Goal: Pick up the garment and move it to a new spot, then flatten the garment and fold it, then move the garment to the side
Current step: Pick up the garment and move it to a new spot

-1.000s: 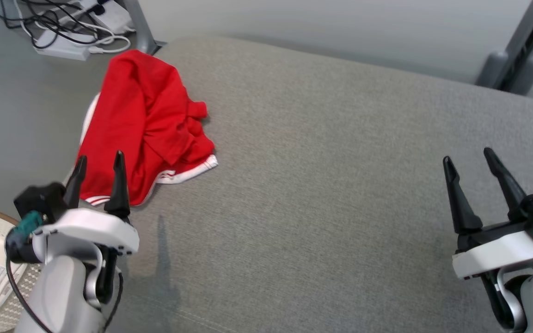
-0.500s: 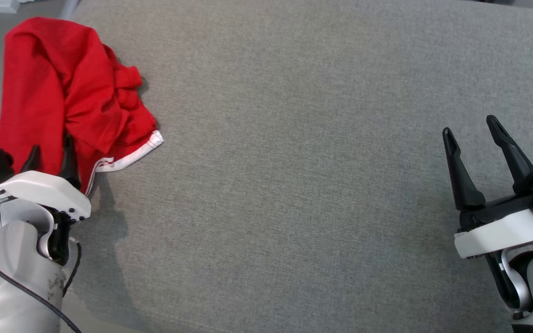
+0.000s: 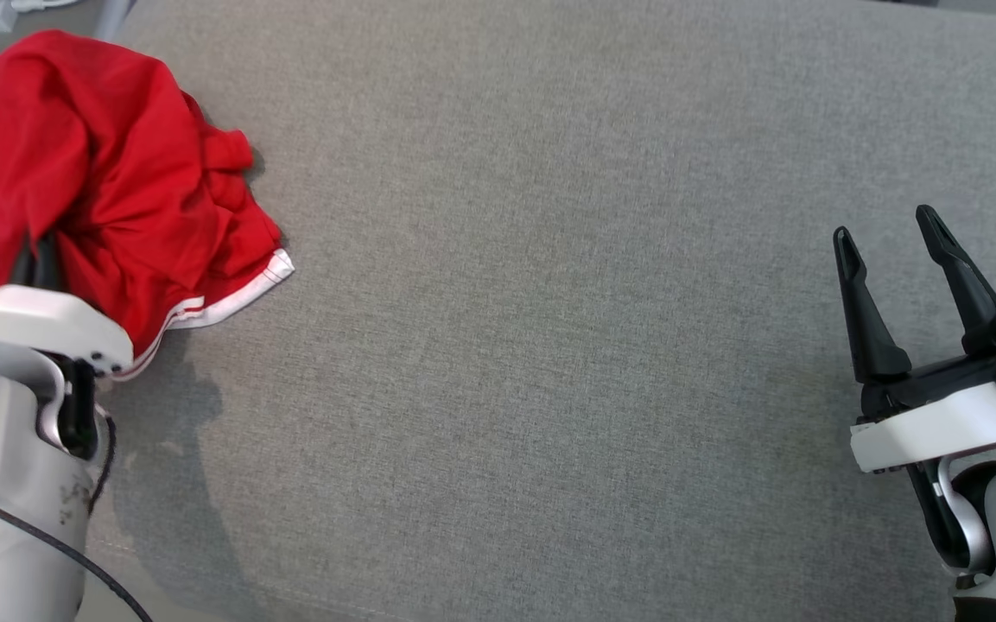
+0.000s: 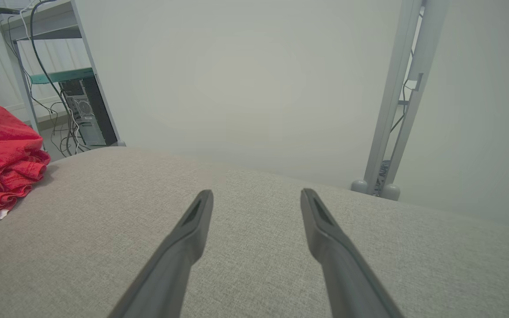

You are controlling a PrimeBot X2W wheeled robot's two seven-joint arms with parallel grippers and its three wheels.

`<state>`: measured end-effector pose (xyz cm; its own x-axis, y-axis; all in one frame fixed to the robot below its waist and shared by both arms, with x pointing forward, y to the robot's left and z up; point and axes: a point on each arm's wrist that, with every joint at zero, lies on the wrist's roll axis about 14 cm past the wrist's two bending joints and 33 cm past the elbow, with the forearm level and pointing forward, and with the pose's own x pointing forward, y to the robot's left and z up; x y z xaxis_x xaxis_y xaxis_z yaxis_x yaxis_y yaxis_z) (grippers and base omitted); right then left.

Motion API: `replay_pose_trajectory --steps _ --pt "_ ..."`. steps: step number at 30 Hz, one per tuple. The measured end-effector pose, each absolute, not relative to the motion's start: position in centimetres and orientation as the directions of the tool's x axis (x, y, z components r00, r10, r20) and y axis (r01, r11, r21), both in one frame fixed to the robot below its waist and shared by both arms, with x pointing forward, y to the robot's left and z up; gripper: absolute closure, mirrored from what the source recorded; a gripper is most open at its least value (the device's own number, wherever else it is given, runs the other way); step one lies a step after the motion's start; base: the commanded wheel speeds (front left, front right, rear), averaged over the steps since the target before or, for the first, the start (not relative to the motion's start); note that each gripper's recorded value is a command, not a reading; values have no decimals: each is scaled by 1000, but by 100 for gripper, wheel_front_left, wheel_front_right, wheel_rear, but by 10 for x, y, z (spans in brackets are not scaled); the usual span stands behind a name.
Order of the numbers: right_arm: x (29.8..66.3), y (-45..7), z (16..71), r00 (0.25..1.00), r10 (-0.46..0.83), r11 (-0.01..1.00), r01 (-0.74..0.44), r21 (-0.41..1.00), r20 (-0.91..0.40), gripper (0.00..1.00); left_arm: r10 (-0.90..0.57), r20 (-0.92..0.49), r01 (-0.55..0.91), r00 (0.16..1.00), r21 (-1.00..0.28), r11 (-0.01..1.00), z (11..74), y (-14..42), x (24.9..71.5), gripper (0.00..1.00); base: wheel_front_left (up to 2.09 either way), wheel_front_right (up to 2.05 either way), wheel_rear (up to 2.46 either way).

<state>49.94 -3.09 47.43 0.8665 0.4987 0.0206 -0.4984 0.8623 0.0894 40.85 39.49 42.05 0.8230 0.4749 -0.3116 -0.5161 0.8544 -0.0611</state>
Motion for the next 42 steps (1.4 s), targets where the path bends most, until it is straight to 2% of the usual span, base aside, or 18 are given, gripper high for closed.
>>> replay_pose_trajectory --steps 5,11,25,34,35,42 --pt "493 -33 493 873 483 869 -488 87 70 0 480 -114 -490 870 -89 867 478 396 417 100 0 0 0" --pt "479 -39 512 881 461 879 -469 81 105 0 428 30 -424 903 -84 902 514 369 400 100 0 0 0" --pt "439 -79 533 926 350 924 -366 111 139 0 211 147 -203 966 -69 977 564 266 375 100 0 0 0" --pt "423 -120 543 957 239 958 -260 124 162 0 -79 168 91 983 -64 994 584 170 399 100 0 0 0" --pt "419 -131 543 964 208 965 -229 124 164 0 -156 173 171 972 -73 983 586 143 409 100 0 0 0" --pt "405 -173 540 984 84 985 -106 139 157 0 -412 111 423 905 -117 898 563 46 436 100 0 0 0"
